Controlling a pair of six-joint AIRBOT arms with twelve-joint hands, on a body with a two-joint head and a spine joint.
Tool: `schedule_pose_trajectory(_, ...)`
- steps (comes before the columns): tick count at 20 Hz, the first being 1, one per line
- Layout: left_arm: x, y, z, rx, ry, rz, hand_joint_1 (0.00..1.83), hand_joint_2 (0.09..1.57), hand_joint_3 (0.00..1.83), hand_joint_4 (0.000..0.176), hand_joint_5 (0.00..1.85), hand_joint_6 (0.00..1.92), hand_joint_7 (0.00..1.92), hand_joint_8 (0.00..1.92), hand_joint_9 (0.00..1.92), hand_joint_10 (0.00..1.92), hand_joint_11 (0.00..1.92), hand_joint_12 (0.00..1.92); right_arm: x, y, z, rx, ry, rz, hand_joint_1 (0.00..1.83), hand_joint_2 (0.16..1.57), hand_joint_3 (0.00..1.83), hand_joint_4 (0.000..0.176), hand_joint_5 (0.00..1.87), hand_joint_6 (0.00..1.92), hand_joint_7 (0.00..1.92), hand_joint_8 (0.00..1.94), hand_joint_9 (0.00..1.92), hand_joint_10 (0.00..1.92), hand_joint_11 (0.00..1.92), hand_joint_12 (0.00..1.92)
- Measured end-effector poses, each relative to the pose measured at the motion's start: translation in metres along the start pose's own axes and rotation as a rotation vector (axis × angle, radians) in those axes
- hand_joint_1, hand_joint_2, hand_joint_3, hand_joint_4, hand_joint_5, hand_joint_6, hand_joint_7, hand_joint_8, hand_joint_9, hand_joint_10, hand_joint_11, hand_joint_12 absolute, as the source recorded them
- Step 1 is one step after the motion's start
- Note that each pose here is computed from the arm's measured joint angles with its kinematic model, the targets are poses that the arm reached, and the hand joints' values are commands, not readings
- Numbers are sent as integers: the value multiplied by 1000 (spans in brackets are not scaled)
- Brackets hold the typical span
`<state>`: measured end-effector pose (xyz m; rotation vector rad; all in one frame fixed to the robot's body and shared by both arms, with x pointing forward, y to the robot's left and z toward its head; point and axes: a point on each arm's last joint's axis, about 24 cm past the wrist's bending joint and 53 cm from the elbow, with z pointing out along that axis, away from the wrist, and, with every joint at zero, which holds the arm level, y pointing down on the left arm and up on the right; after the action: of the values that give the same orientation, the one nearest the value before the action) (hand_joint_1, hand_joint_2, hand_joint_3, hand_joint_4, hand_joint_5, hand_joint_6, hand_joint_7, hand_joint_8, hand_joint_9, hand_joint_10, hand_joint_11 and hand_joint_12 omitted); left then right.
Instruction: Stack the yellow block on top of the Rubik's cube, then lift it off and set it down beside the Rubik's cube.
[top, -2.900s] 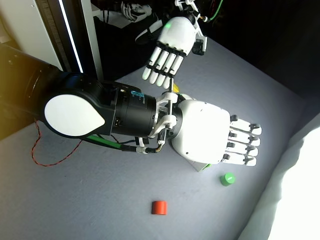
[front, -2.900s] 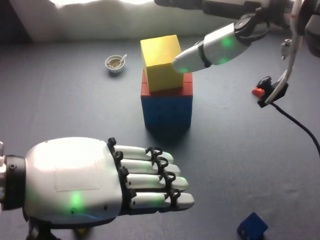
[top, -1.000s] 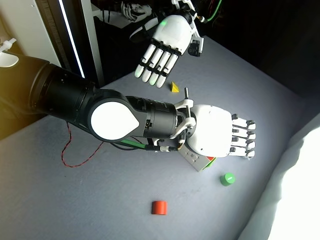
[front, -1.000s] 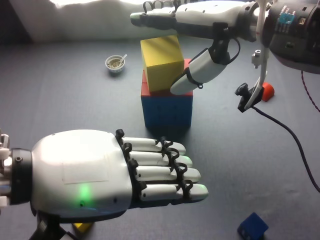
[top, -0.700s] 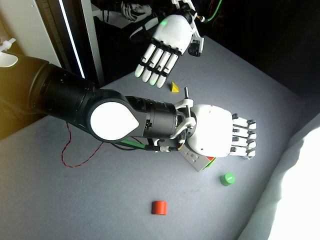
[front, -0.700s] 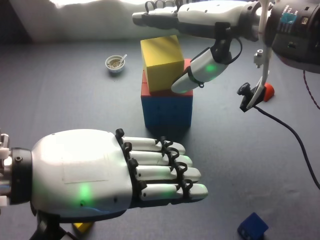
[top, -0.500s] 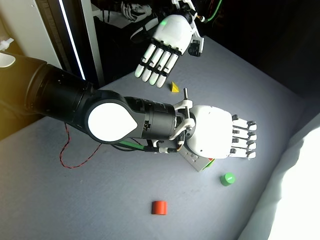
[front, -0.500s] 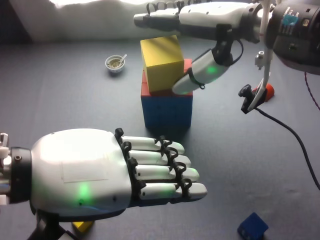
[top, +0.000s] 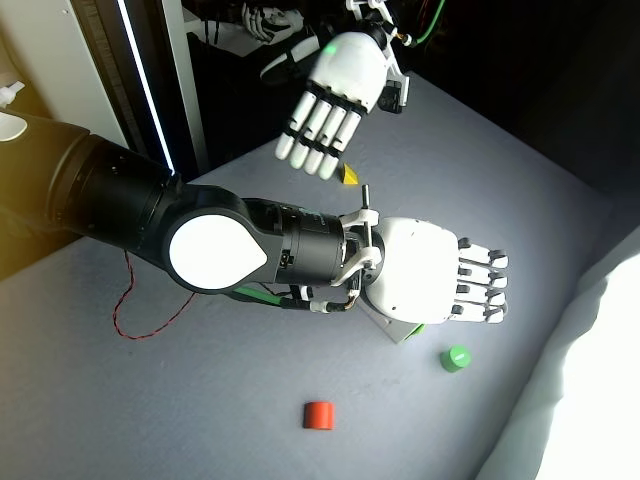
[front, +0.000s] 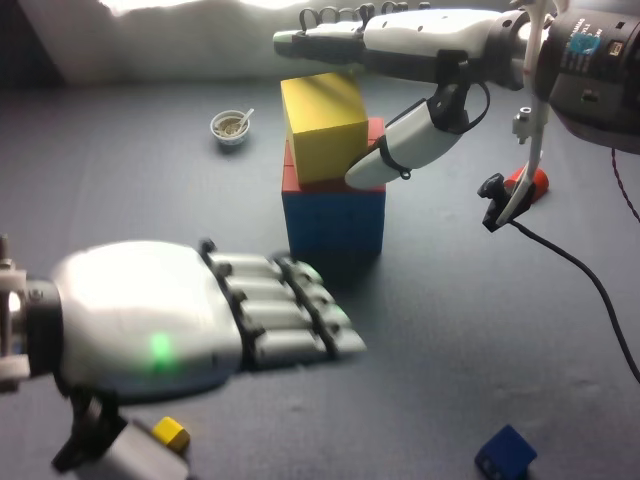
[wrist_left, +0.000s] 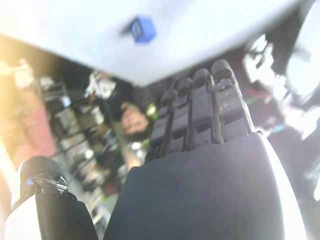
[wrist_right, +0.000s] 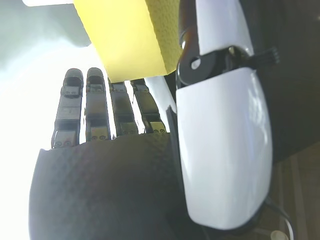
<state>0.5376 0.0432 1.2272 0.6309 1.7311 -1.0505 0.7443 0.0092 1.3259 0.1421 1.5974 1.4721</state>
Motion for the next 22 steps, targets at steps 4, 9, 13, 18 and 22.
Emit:
schedule_pose_trajectory(4, 4, 26, 0, -109, 33, 133, 151, 859, 0, 0, 56, 4, 85, 4, 87, 6, 37, 145, -1, 0, 0, 0, -1, 7, 1225, 1007, 54, 0, 0, 0, 0, 0, 0, 0, 0, 0)
schedule_pose_trajectory(9, 2, 34, -1, -138, 46, 284, 155, 879, 0, 0, 17, 5, 49, 15, 59, 16, 45, 59, -1, 0, -1, -1, -2, 8, 1154, 1068, 69, 0, 0, 0, 0, 0, 0, 0, 35, 19)
schedule_pose_trajectory(13, -2, 36, -1, -146, 43, 320, 181, 884, 0, 0, 46, 11, 77, 17, 77, 15, 66, 75, -1, 2, -1, -10, -2, 13, 1311, 1277, 0, 0, 501, 1255, 757, 1093, 537, 1333, 88, 1715)
schedule_pose_trajectory(18, -2, 50, -3, -215, 55, 355, 166, 892, 3, 0, 47, 6, 83, 7, 91, 7, 65, 102, -4, 4, -2, -19, -8, 65, 1353, 1190, 0, 0, 756, 1280, 943, 1146, 697, 1433, 409, 1768)
schedule_pose_trajectory(22, 0, 58, -5, -279, 69, 392, 138, 891, 2, 0, 40, 0, 78, 1, 96, 3, 64, 121, -6, 3, -6, -17, -10, 68, 1353, 1189, 1, 0, 754, 1281, 929, 1146, 703, 1454, 431, 1757)
